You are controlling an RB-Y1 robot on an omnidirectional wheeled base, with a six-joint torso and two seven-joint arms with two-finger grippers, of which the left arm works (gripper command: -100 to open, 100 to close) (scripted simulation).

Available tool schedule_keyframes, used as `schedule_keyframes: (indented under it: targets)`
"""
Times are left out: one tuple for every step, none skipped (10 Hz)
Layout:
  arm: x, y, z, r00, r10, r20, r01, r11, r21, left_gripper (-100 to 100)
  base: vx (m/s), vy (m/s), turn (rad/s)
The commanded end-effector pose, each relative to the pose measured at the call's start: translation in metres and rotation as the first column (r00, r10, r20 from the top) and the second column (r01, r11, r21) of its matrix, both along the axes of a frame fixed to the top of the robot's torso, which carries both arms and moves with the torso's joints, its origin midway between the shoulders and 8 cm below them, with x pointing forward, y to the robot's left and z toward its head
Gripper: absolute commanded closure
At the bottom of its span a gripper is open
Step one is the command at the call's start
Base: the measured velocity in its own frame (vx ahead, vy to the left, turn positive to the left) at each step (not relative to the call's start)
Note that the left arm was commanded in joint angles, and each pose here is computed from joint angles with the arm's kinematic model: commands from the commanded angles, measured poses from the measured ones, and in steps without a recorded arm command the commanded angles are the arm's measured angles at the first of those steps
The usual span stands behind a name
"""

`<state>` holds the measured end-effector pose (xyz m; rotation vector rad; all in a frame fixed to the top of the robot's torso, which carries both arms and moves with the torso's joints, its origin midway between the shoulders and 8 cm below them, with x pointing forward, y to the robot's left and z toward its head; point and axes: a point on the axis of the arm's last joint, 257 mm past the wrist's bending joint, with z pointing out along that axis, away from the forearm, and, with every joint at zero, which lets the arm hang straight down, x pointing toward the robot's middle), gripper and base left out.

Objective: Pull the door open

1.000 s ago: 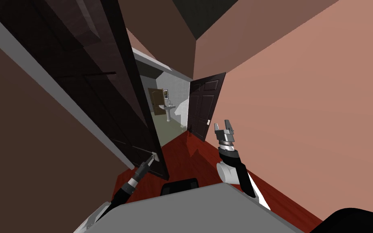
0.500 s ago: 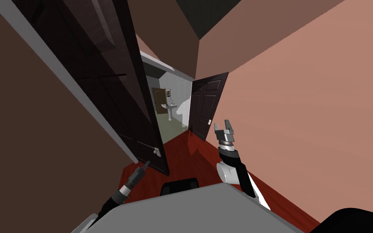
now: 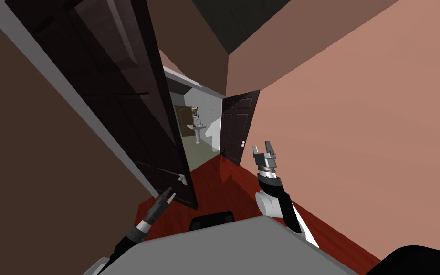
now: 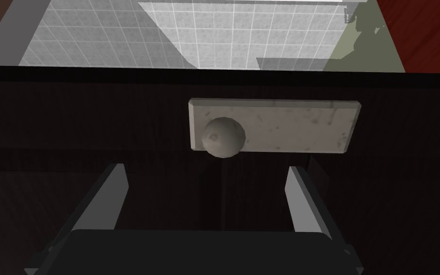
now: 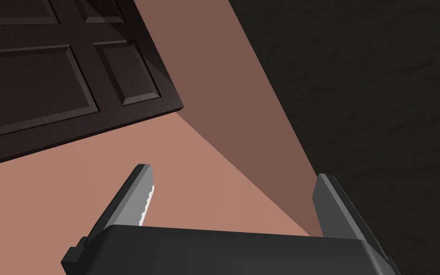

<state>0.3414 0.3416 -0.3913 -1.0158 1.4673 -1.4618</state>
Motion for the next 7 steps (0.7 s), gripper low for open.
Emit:
schedule_keyframes:
  targets:
    - [0.002,0.006,-0.001,0.9999,0.017,0.0,-0.017,0.9999,0.001,-100,0.089,-0.021,-0.079]
    - [0.007,0.02,-0.001,0.9979,0.065,0.002,-0.065,0.9979,0.002,-100,0.118,-0.048,-0.26]
    - [0.008,0.024,0.0,0.9969,0.079,0.002,-0.079,0.9969,0.003,-100,0.134,-0.03,-0.267]
    - [0.009,0.028,0.0,0.9957,0.092,0.002,-0.092,0.9957,0.003,-100,0.1,-0.006,-0.178]
    - [0.01,0.031,0.0,0.9946,0.104,0.002,-0.104,0.9946,0.003,-100,0.067,0.003,-0.092]
    - [0.011,0.034,0.0,0.9936,0.113,0.003,-0.113,0.9936,0.003,-100,0.036,0.006,-0.072]
    - [0.01,0.031,-0.001,0.9945,0.105,0.001,-0.105,0.9945,0.002,-100,0.012,0.004,-0.019]
